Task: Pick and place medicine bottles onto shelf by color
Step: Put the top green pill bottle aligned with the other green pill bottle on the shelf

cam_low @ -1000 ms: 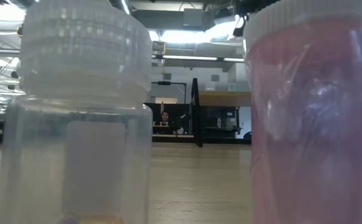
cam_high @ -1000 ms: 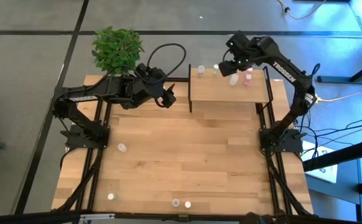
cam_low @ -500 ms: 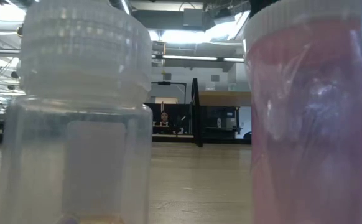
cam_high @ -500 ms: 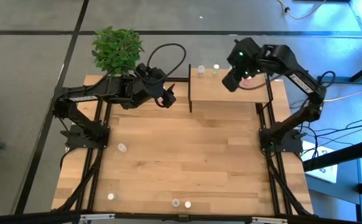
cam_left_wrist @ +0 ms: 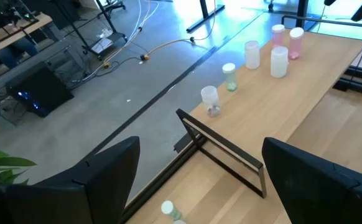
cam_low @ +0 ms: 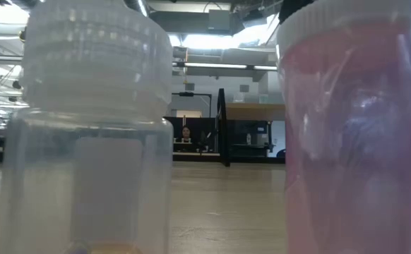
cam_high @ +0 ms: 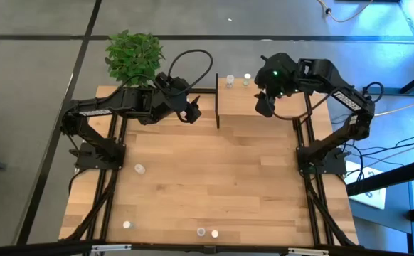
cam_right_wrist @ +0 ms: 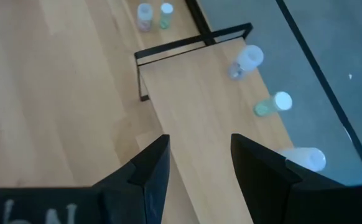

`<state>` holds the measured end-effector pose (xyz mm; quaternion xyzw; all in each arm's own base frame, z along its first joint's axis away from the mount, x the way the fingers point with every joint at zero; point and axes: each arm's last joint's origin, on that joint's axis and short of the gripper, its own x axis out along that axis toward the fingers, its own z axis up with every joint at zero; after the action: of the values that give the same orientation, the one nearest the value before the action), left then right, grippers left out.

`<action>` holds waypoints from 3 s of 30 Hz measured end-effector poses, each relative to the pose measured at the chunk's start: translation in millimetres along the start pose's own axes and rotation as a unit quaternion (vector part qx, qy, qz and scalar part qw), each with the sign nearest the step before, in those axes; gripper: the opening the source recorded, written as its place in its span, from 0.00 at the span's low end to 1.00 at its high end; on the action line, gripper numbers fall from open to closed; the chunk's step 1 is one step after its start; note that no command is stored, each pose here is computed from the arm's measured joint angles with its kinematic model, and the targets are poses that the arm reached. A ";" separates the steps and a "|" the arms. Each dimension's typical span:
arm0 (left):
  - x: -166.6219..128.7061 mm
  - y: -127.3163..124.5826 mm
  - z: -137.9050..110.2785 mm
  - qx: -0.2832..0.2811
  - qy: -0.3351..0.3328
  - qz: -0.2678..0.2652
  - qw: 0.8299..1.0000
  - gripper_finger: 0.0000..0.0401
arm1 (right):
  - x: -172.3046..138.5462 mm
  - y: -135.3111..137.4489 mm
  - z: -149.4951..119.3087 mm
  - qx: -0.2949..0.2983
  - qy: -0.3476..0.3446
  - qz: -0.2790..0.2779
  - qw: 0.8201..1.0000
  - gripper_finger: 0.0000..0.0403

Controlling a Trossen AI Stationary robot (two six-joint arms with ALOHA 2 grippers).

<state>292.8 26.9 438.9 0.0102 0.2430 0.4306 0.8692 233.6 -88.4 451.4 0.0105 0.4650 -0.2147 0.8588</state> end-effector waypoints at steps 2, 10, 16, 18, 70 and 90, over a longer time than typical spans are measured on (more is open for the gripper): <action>0.0 0.0 0.0 0.000 0.000 0.000 1.000 0.83 | -0.4 2.1 0.1 -0.004 -0.001 0.003 1.000 0.43; 3.7 3.1 2.3 0.005 -0.003 0.001 1.000 0.83 | -0.7 5.1 0.4 -0.001 -0.002 0.006 1.000 0.43; 7.9 5.1 1.1 0.015 0.018 -0.039 0.999 0.83 | -0.5 5.0 0.5 0.008 -0.001 0.006 1.000 0.43; 10.7 6.2 -1.4 0.021 0.042 -0.079 0.996 0.83 | -0.5 5.0 0.5 0.008 -0.001 0.006 1.000 0.43; 158.6 39.2 -141.5 -0.298 0.185 -0.010 0.936 0.83 | -0.3 4.7 7.1 0.011 -0.034 0.003 0.999 0.43; 186.7 48.6 -157.1 -0.291 0.197 0.022 0.936 0.82 | -0.4 4.5 7.8 0.014 -0.038 0.003 0.999 0.43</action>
<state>284.4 168.1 234.2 -0.3233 0.2730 0.4950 0.7589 241.3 -85.9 455.3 0.0163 0.4293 -0.2185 0.8762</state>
